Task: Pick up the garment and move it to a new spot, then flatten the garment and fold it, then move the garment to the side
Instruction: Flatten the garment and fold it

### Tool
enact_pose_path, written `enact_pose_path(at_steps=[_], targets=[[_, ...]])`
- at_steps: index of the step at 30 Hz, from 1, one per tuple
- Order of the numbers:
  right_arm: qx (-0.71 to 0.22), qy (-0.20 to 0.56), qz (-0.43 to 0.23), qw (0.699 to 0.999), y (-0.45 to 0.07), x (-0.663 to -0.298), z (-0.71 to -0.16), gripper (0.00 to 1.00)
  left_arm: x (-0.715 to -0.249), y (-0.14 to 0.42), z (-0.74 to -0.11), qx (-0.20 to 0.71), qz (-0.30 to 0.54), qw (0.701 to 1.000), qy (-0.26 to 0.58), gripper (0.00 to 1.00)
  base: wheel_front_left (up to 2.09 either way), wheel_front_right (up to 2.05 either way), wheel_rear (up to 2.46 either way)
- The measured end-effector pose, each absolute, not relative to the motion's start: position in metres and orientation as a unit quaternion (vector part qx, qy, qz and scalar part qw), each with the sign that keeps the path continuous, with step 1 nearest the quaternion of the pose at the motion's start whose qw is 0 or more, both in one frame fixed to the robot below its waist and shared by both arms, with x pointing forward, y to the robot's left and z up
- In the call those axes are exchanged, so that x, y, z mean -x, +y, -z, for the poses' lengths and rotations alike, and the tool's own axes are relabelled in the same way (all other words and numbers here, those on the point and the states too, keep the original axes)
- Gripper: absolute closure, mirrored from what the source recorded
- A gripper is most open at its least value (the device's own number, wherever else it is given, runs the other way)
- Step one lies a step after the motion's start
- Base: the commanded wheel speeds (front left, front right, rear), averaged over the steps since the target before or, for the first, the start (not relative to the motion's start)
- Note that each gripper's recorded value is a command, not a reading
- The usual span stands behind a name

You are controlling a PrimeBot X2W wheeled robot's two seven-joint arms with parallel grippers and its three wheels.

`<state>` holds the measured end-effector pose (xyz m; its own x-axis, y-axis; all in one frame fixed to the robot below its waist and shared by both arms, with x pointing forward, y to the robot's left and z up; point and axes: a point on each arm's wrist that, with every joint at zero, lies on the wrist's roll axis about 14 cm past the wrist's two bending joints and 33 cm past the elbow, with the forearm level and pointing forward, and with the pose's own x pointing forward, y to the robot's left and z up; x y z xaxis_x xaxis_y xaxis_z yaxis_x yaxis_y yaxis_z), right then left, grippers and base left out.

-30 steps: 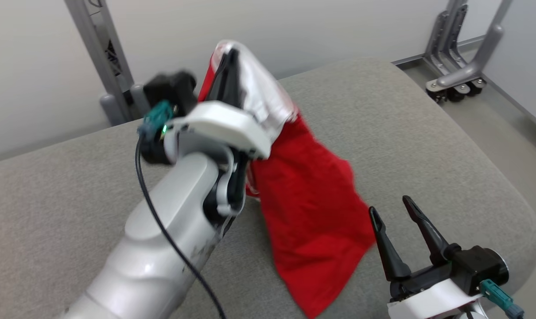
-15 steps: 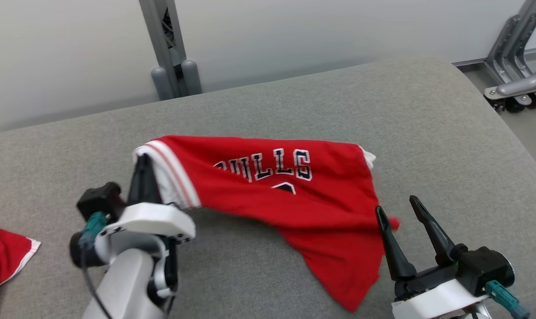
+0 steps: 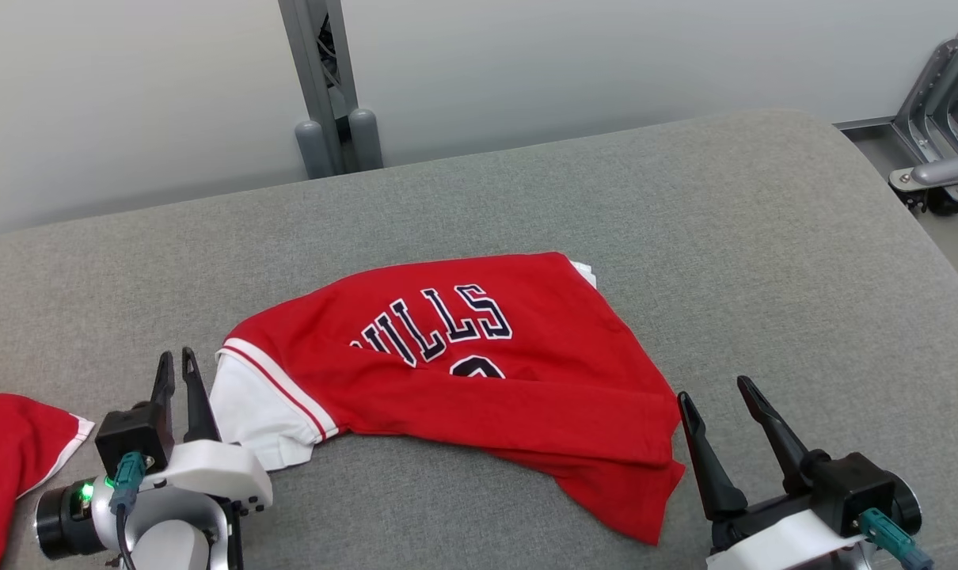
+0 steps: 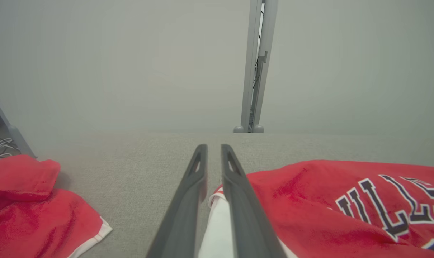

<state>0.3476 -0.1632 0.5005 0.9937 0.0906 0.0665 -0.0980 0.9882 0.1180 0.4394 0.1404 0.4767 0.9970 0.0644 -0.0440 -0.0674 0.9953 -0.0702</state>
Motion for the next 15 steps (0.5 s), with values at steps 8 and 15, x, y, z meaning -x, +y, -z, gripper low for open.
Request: enact_pose_path(at_steps=[8,15], targets=[[-0.059,-0.005,-0.049,0.997,-0.163,-0.345,-0.485,0.00,-0.432,0.142,-0.473,-0.001,-0.029,0.999,0.022,0.00,0.00,0.00,0.00],[-0.071,-0.003,-0.050,0.996,-0.161,-0.339,-0.483,0.00,-0.400,0.121,-0.485,0.020,-0.009,1.000,0.002,0.00,0.00,0.00,0.00]])
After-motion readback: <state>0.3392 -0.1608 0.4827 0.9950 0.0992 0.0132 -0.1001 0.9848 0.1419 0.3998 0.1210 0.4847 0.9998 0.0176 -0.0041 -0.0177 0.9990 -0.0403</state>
